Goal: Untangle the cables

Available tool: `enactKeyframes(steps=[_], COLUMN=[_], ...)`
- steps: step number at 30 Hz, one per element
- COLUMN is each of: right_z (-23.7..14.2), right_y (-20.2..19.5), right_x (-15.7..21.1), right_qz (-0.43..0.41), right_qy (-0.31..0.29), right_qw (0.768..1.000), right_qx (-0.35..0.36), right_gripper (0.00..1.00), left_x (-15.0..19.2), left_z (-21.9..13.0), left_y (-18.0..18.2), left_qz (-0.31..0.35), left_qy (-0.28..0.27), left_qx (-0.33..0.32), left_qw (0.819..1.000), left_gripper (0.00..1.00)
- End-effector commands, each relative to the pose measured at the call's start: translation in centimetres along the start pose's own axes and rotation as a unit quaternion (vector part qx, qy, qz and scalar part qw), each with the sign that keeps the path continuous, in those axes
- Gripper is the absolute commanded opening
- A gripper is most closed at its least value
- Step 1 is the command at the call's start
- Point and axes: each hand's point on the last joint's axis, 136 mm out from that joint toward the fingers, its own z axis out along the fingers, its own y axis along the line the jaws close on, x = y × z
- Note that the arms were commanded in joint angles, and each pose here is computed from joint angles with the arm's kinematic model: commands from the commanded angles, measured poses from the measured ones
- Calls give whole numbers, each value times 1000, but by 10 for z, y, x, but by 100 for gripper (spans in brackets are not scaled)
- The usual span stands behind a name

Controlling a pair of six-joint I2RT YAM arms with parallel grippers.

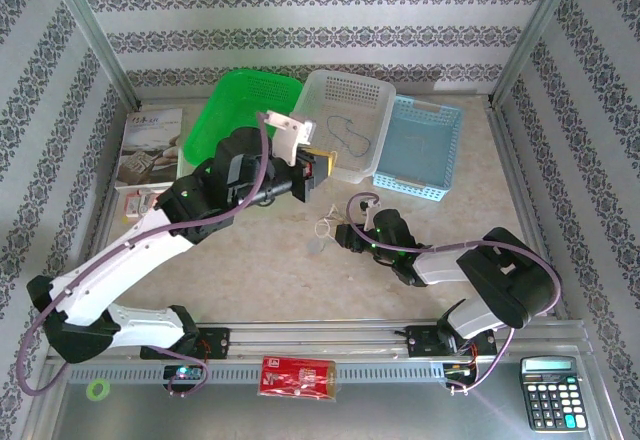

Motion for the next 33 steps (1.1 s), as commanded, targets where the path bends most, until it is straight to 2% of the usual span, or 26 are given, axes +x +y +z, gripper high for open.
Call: enactKeyframes(steps=[1,5,11,16,22,29,33], right_z=[0,0,-7,-25,-58,-94,-99], right_y=[-1,-3,8,30,48,83,123], right_x=[-1,-1,-6,-15,-25,-58,-84], right_qz=[4,11,14,-8,-57,-104,-136], right_qy=[-12,-13,-18,-27,-53,-116,-135], right_qw=[1000,1000,1000,999,996,985,975], right_qx=[3,4,-17,-42,-39,-71,-110], right_gripper=[39,39,45,57,60,65,66], left_x=[-16,-20,-18,-14,-8,-5,-4], left_z=[-17,-23,-25,-19,-14,-9,-6], left_y=[3,7,16,15,14,13,12], left_qz=[10,14,12,6,-2,-8,-13], left_qy=[-16,-23,-22,-16,-9,-6,-4], left_qx=[-7,-14,-25,-17,-7,0,3], left_qw=[1000,1000,999,1000,1000,1000,1000], left_gripper=[0,0,0,0,0,0,0])
